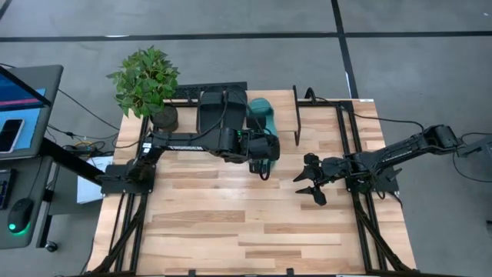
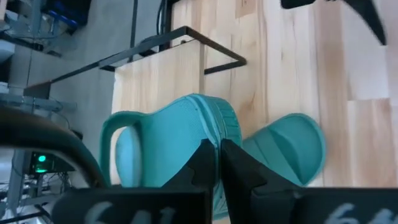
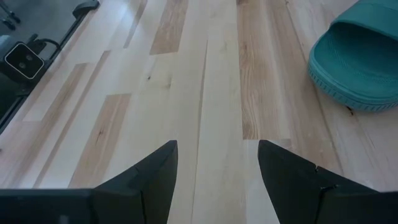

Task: Pick and place slides into the shelf
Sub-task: Put the bottom green pair of slippers on the shelf

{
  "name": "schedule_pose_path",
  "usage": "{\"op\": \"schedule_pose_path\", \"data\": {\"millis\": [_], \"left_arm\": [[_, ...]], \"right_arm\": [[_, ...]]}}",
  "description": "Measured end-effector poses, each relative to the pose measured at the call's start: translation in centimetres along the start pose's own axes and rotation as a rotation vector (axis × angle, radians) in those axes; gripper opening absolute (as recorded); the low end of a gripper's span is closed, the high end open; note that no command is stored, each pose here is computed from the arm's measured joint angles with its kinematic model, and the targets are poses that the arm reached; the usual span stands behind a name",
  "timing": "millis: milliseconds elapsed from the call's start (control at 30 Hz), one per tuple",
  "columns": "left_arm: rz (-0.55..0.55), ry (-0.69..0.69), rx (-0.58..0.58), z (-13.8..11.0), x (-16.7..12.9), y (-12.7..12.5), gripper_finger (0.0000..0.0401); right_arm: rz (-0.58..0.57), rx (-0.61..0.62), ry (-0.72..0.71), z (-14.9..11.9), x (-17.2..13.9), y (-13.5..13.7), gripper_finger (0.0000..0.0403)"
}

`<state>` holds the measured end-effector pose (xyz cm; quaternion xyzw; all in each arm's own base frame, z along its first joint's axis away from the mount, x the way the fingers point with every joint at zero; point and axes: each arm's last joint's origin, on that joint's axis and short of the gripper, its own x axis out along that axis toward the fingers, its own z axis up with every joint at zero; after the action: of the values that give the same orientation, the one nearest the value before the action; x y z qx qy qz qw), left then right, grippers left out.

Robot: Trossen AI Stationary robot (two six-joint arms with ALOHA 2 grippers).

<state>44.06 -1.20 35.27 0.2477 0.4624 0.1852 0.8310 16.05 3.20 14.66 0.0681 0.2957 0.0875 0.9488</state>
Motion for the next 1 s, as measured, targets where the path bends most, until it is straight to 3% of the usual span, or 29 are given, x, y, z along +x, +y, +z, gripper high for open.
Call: {"op": "schedule_pose_path", "data": {"millis": [300,1000], "left_arm": [[-0.003,0.07,0.018,-1.2,2.8,0.1,0.0],[-0.027,0.121,-0.034,-1.8,2.7,-0.1,0.0]], "right_arm": [[0.0,0.001,0.0,0.0,0.0,0.0,0.0215],[0.002,0.0,0.0,0.0,0.0,0.0,0.0215]]}}
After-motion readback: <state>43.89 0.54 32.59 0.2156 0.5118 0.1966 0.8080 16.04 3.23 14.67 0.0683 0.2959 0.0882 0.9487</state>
